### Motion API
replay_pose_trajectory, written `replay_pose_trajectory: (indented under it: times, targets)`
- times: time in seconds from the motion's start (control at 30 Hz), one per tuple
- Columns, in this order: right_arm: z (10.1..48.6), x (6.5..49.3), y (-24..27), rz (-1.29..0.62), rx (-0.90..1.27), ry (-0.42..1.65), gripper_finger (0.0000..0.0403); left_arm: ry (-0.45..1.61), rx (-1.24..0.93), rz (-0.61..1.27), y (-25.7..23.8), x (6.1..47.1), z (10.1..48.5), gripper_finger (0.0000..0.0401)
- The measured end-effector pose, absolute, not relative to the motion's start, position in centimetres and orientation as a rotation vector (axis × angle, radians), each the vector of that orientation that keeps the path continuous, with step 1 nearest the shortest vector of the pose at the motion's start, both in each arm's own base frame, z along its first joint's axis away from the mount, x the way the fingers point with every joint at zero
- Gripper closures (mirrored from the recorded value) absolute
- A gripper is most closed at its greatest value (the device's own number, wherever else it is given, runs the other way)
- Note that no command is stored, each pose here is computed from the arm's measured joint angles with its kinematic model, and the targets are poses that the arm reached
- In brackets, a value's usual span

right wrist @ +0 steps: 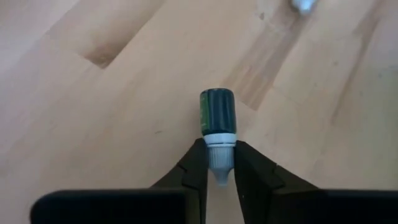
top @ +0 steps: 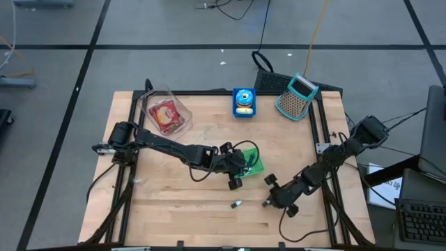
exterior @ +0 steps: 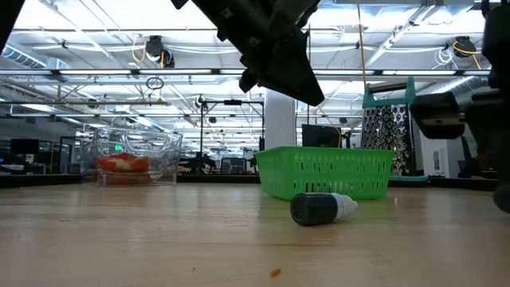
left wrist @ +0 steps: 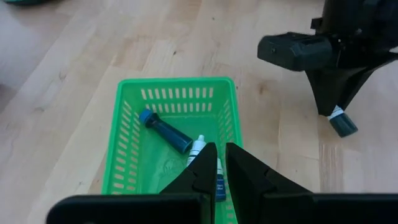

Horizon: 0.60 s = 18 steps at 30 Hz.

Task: Pick & Place Food Item
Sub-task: Put the green food coloring bottle into the green bin

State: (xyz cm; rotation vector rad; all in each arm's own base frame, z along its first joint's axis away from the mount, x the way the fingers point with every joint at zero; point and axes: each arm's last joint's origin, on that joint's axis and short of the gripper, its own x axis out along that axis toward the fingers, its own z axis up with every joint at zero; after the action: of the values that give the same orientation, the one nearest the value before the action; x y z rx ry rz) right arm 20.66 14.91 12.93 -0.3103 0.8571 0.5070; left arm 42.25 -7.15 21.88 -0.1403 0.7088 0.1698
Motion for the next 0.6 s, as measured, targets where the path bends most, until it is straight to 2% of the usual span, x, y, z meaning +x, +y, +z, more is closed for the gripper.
replay_pose_trajectory:
  times: [0.2, 0.47, 0.6]
  targets:
    - [14.5, 21.0, 14.0, 0.416, -0.317, 0.786, 0.0340, 0.702, -0.122, 0.161, -7.1, 41.9, 22.7, 0.0364]
    - [18.1, 21.9, 10.7, 0.277, -0.217, 0.639, 0.0352, 0.646, -0.091, 0.236, -7.3, 41.1, 24.6, 0.0364]
    - [18.7, 22.8, 8.4, 0.196, -0.211, 0.604, 0.0349, 0.639, -0.100, 0.225, -7.7, 41.0, 24.8, 0.0364]
